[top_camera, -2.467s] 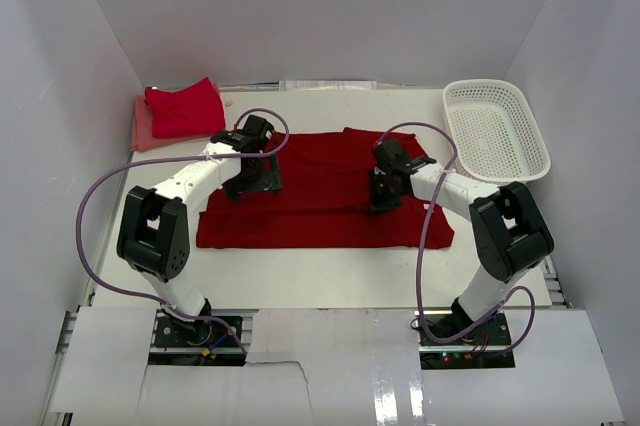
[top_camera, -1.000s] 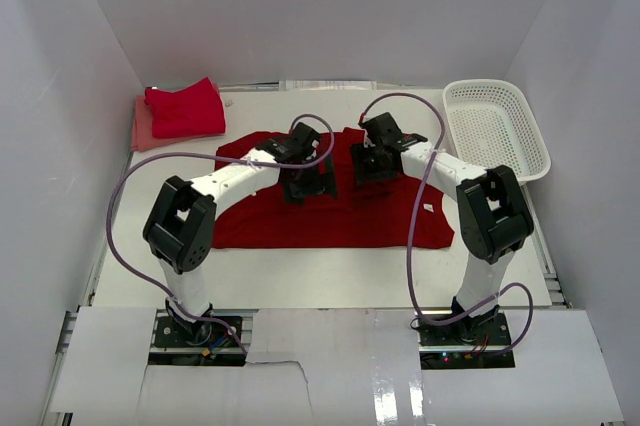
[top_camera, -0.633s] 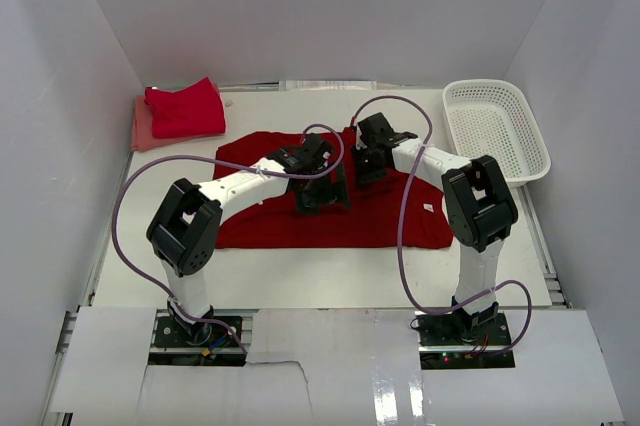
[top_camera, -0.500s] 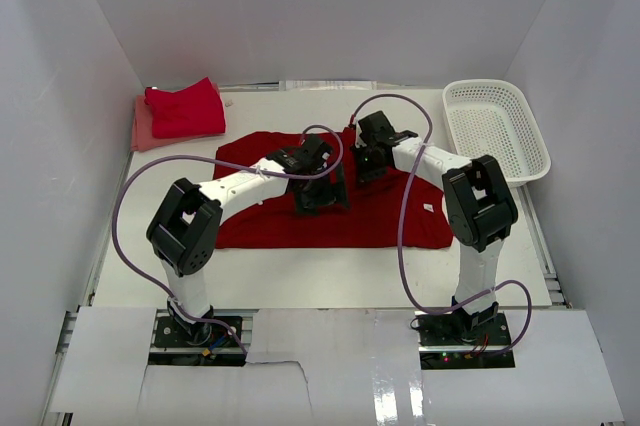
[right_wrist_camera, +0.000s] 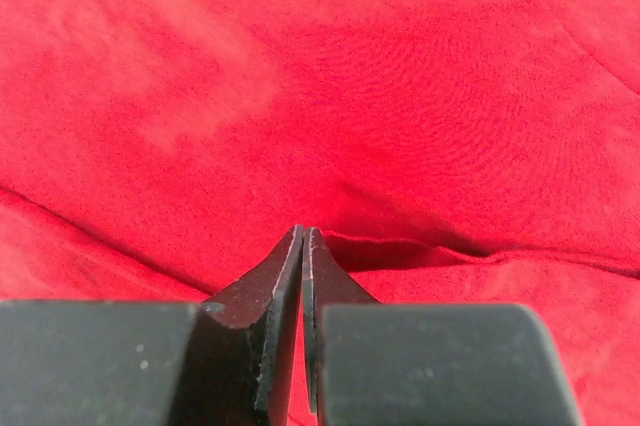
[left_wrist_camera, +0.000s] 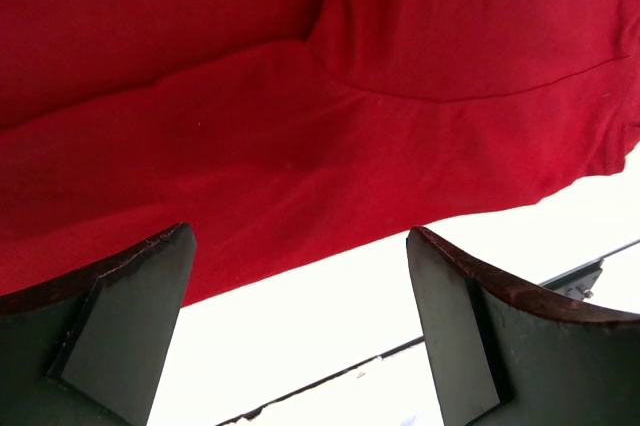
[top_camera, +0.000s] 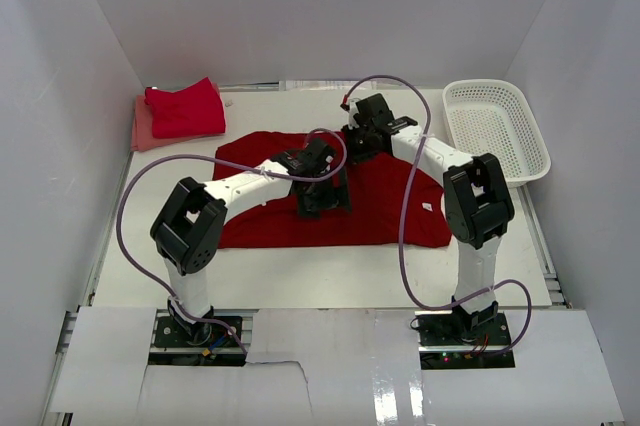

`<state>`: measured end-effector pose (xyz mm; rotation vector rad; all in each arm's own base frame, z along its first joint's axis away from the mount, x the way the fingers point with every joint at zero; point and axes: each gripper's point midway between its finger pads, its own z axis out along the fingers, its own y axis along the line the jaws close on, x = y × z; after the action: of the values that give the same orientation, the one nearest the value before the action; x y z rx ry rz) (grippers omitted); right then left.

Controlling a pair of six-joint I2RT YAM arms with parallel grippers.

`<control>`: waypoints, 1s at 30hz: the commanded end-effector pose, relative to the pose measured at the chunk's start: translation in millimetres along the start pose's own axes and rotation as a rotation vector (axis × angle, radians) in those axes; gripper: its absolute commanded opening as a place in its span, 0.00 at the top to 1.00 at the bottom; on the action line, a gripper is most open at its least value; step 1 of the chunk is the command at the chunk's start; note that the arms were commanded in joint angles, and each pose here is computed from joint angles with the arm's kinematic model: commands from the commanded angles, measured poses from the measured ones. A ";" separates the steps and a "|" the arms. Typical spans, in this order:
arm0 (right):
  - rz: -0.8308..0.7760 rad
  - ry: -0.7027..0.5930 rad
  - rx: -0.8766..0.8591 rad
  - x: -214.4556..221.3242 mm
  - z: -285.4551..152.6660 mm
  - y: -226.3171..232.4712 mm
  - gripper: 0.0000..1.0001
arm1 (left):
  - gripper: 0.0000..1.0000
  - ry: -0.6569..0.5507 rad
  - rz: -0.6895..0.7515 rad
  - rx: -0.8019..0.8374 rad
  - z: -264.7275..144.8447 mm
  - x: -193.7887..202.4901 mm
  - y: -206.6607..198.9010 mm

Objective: Fold and stack the t-shirts
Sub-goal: Fold the flattened tshirt in 1/3 of the way

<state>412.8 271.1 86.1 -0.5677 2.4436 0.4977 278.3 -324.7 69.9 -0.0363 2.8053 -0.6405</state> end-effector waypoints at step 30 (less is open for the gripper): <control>0.195 -0.157 0.360 -96.6 -16.4 -169.7 0.32 | 0.02 -0.321 -0.030 -0.341 -91.8 -194.7 110.5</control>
<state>562.6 178.6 150.7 -0.2159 2.2621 0.2460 451.1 -184.5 161.3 -0.3114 2.5074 -0.3286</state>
